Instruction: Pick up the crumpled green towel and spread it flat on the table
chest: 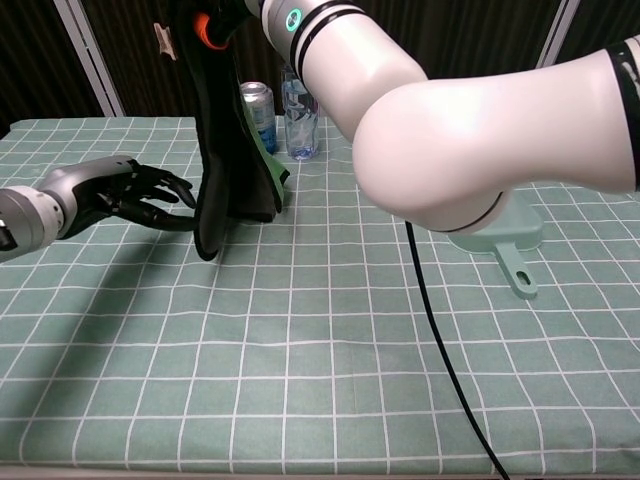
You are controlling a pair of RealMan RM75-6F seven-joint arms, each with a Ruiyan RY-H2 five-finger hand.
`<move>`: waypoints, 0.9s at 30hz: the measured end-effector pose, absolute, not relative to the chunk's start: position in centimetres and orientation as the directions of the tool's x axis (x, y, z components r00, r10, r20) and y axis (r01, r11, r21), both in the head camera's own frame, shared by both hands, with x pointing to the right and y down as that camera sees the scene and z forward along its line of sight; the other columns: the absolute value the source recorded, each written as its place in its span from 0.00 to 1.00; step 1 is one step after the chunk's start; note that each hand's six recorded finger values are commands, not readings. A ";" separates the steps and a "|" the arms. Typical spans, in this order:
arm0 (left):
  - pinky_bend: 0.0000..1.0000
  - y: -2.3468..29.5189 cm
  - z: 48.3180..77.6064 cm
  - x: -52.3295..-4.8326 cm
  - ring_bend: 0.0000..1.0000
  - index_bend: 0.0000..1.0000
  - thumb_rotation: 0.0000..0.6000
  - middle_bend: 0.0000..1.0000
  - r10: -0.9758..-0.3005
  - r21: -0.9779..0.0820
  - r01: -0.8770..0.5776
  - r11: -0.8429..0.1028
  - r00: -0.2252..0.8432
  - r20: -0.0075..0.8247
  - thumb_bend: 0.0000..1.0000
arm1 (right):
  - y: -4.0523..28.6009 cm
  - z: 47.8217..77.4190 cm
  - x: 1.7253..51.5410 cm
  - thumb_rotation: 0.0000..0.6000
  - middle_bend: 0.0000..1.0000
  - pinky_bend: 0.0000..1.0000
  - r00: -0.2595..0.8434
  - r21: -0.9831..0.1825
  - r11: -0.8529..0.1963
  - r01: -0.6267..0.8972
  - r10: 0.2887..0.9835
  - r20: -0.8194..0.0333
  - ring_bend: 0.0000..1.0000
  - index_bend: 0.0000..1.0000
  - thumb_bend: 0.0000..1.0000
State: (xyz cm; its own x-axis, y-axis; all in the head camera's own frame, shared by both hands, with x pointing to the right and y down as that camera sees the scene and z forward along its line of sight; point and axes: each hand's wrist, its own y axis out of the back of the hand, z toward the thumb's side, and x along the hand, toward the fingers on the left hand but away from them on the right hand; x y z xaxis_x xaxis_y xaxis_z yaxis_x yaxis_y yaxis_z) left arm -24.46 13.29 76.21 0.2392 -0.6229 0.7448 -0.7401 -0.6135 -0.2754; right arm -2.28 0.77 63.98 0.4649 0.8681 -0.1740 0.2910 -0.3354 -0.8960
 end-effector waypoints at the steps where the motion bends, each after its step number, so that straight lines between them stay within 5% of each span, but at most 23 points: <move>1: 0.18 13.4 76.1 -24.3 0.16 0.45 0.74 0.22 -0.620 -0.274 -0.734 -0.621 0.246 0.745 0.22 | 0.7 64.1 -2.4 1.00 0.22 0.00 0.464 -0.898 -0.334 0.287 0.868 -0.175 0.05 0.73 0.45; 10: 0.18 13.9 76.2 -23.5 0.16 0.38 0.65 0.20 -0.601 -0.299 -0.684 -0.665 0.252 0.758 0.19 | 1.3 64.6 -4.2 1.00 0.22 0.00 0.470 -0.896 -0.345 0.278 0.863 -0.187 0.05 0.72 0.46; 20: 0.19 14.4 77.0 -22.6 0.16 0.39 0.70 0.20 -0.596 -0.348 -0.654 -0.672 0.199 0.778 0.18 | 1.9 64.2 -4.8 1.00 0.22 0.00 0.475 -0.883 -0.353 0.310 0.862 -0.178 0.05 0.72 0.46; 22: 0.20 14.5 77.4 -22.5 0.16 0.40 0.73 0.20 -0.586 -0.341 -0.663 -0.667 0.184 0.789 0.18 | 1.9 64.0 -4.7 1.00 0.22 0.00 0.474 -0.881 -0.352 0.316 0.863 -0.175 0.05 0.72 0.46; 27: 0.21 14.3 78.1 -22.8 0.17 0.50 0.98 0.21 -0.587 -0.353 -0.679 -0.644 0.142 0.797 0.23 | 1.8 63.4 -3.8 1.00 0.22 0.00 0.471 -0.878 -0.346 0.331 0.867 -0.164 0.05 0.71 0.46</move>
State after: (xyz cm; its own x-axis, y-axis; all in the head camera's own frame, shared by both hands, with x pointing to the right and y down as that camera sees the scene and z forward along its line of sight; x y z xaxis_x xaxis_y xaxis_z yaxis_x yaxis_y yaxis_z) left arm -22.76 14.28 78.11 0.1424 -0.5867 0.7972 -0.6791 -0.6439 -0.3526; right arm -3.84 1.82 63.44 0.4707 0.8669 -0.1642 0.3309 -0.3460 -0.8779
